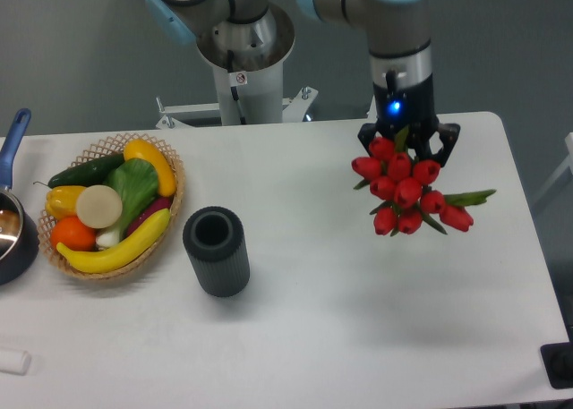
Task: Place the flowers on the table
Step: 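Swing the held tulips down and lay them flat on the table, then open the gripper to release the tulips on the table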
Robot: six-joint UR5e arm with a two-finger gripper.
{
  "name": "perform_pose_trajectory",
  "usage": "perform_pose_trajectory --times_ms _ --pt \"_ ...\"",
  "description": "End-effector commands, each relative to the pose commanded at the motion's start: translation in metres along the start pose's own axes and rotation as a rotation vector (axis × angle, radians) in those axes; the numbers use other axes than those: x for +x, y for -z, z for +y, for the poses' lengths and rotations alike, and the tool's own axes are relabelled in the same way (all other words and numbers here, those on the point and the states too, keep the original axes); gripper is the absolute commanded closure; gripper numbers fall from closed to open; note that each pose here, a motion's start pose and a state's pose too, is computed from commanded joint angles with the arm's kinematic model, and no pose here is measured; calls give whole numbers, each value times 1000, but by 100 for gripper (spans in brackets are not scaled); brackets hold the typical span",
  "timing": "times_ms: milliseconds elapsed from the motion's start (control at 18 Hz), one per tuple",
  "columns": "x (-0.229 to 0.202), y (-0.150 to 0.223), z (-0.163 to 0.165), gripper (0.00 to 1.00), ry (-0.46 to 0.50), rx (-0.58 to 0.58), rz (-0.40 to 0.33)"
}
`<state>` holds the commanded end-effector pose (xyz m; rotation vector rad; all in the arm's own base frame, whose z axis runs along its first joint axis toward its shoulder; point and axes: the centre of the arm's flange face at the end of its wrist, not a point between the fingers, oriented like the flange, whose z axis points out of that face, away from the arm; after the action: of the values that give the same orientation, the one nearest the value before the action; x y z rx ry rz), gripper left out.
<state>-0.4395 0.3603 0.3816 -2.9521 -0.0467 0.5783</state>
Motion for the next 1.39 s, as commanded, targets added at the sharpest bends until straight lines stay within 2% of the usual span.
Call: perform_pose_trajectory --times_ms 167,500,611,1111,1278,1333,1389 --pt "6 -31 -9 55 -39 -74 18" --pt "31 -89 -49 55 -157 -243 16" --pt "36 -104 -59 55 -175 -254 26" --pt "53 -172 -66 55 -198 -297 108" --pt "56 -176 -70 55 -205 -298 110" --pt "56 -177 -71 53 -205 -298 110" --pt "56 -176 -70 41 -206 -297 111"
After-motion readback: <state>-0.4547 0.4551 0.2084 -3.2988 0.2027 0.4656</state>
